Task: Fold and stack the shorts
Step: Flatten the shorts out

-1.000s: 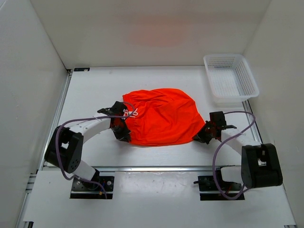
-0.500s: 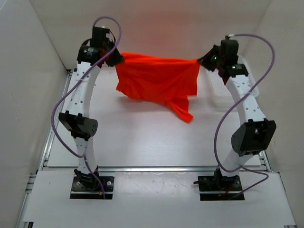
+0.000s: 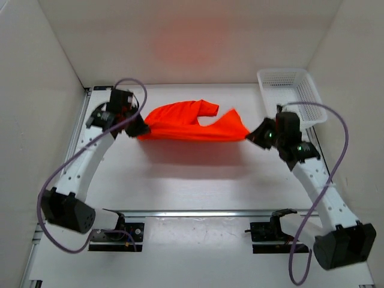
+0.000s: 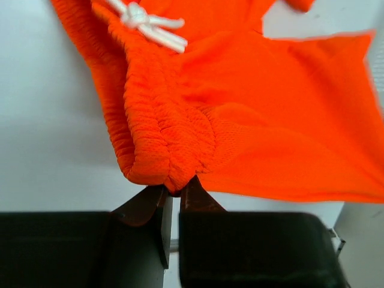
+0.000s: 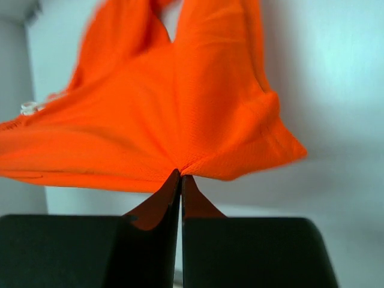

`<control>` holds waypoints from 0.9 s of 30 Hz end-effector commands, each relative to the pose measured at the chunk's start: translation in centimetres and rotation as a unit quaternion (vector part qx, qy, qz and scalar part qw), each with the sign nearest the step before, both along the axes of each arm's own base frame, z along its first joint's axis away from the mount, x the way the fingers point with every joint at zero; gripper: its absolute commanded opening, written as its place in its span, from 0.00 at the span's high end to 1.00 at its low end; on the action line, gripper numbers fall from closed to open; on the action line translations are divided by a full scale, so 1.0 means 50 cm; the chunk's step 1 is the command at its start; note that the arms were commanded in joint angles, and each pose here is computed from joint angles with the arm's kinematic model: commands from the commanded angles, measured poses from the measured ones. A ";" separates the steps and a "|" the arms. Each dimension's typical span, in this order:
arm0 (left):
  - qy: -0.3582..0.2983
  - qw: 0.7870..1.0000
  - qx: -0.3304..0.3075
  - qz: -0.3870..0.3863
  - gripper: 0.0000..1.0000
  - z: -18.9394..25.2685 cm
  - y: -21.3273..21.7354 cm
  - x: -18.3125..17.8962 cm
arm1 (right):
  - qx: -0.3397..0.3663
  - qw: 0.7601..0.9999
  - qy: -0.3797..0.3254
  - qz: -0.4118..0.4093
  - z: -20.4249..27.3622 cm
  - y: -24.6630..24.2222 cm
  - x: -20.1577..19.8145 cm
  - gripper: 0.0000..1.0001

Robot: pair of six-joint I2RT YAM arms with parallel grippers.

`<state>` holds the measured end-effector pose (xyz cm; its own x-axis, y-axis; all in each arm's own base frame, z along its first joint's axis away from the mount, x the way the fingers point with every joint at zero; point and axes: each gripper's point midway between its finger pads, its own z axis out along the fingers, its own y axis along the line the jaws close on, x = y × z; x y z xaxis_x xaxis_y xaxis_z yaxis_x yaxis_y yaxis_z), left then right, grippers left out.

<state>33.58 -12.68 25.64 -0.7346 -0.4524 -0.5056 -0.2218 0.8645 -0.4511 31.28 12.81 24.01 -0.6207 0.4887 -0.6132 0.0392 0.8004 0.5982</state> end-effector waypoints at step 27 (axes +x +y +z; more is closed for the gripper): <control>0.095 0.988 -0.002 0.121 0.00 -0.212 0.089 -0.298 | -0.082 0.987 0.141 0.000 -0.260 -0.064 -0.288 0.17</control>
